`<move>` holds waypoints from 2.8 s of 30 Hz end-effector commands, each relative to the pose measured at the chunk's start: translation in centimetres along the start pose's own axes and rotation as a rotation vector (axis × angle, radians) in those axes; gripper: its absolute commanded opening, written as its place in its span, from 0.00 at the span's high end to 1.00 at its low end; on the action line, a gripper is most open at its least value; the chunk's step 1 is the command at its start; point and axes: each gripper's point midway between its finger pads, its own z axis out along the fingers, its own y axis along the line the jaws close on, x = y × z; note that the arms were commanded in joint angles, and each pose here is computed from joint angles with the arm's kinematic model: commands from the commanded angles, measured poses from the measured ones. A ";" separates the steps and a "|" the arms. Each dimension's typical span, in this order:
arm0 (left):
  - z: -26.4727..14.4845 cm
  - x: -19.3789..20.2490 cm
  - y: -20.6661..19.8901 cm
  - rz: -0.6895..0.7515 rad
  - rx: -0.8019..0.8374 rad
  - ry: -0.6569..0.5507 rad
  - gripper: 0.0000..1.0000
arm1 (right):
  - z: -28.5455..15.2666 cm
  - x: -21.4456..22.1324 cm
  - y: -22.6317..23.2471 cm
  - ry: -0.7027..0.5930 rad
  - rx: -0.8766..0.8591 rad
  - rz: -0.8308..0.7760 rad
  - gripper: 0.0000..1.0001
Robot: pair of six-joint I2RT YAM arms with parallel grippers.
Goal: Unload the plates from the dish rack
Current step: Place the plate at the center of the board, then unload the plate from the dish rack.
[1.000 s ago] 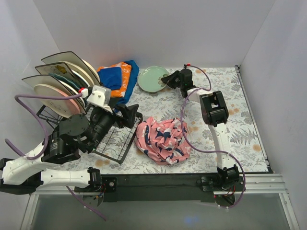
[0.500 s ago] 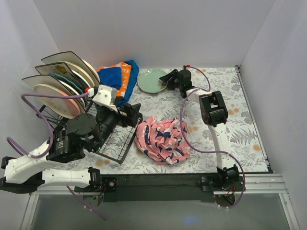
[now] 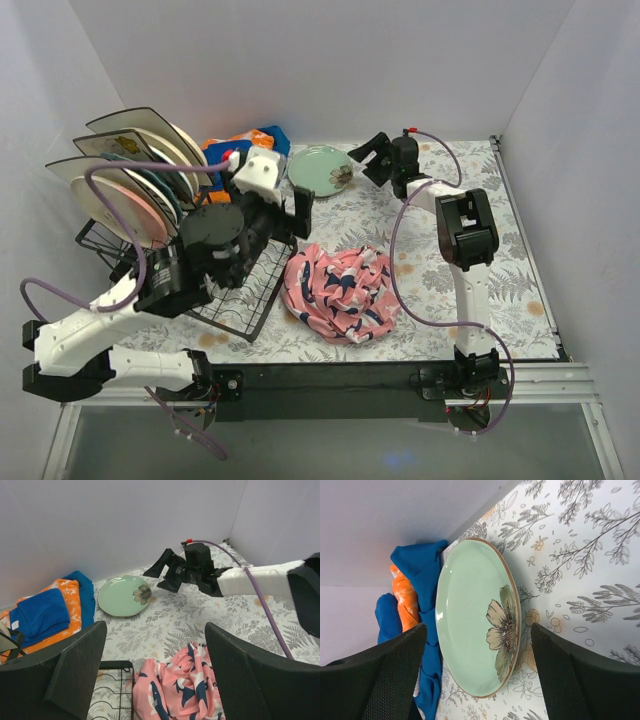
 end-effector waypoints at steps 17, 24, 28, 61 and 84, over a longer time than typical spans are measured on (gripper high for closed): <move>-1.1 -11.9 13.3 -0.328 -0.463 -0.204 0.29 | -12.7 5.1 17.8 0.028 -0.324 -0.696 0.12; -2.8 -12.7 12.3 -0.309 -0.302 -0.225 0.29 | -18.1 16.6 29.4 0.011 -0.635 -1.019 0.20; -3.7 -12.7 11.9 -0.278 -0.238 -0.221 0.29 | -21.6 21.7 34.4 -0.042 -0.756 -1.114 0.30; -9.8 -14.8 9.5 -0.327 0.105 -0.250 0.27 | -25.5 34.9 45.3 -0.115 -0.993 -1.073 0.52; -10.8 -14.1 9.1 -0.342 0.154 -0.250 0.27 | -25.4 36.7 45.5 -0.189 -0.953 -1.149 0.52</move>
